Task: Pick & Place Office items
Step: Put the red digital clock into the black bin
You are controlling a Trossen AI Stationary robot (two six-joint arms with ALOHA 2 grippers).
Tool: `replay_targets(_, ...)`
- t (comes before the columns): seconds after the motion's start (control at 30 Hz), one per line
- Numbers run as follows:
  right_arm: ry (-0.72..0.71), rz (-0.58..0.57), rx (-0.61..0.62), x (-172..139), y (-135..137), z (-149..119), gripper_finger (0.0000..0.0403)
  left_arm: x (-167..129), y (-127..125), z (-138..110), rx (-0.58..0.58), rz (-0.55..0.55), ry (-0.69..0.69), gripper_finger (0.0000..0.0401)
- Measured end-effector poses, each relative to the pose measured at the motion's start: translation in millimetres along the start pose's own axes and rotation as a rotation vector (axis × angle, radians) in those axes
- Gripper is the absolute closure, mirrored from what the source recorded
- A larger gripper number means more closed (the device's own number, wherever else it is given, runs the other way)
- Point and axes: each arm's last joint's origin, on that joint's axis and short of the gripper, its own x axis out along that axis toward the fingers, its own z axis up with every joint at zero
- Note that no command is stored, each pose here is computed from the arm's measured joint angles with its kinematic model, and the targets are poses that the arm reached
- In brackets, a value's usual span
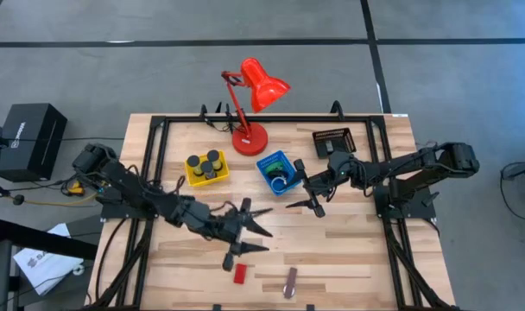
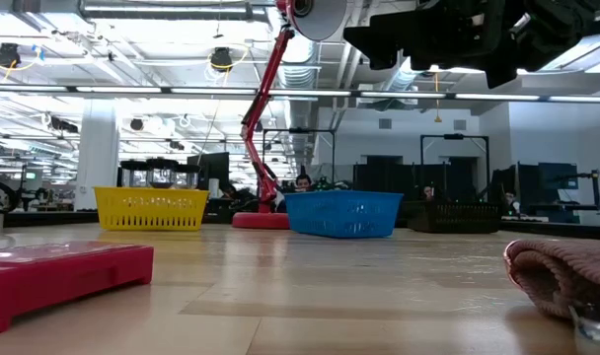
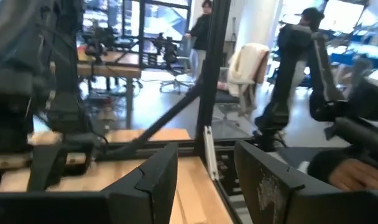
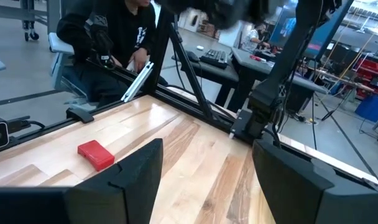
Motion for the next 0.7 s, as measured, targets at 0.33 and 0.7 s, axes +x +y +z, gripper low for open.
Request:
replay_targets(0.33, 0.006, 0.002, 0.003, 0, 0, -1, 0.0163, 31, -30, 14, -0.015, 0.166, 0.339, 0.0247)
replay_targets(0.7, 0.023, 0.005, 0.012, 0, 0, -3, 0.0163, 4, -35, -57, -0.744, 0.264, 0.781, 0.0247)
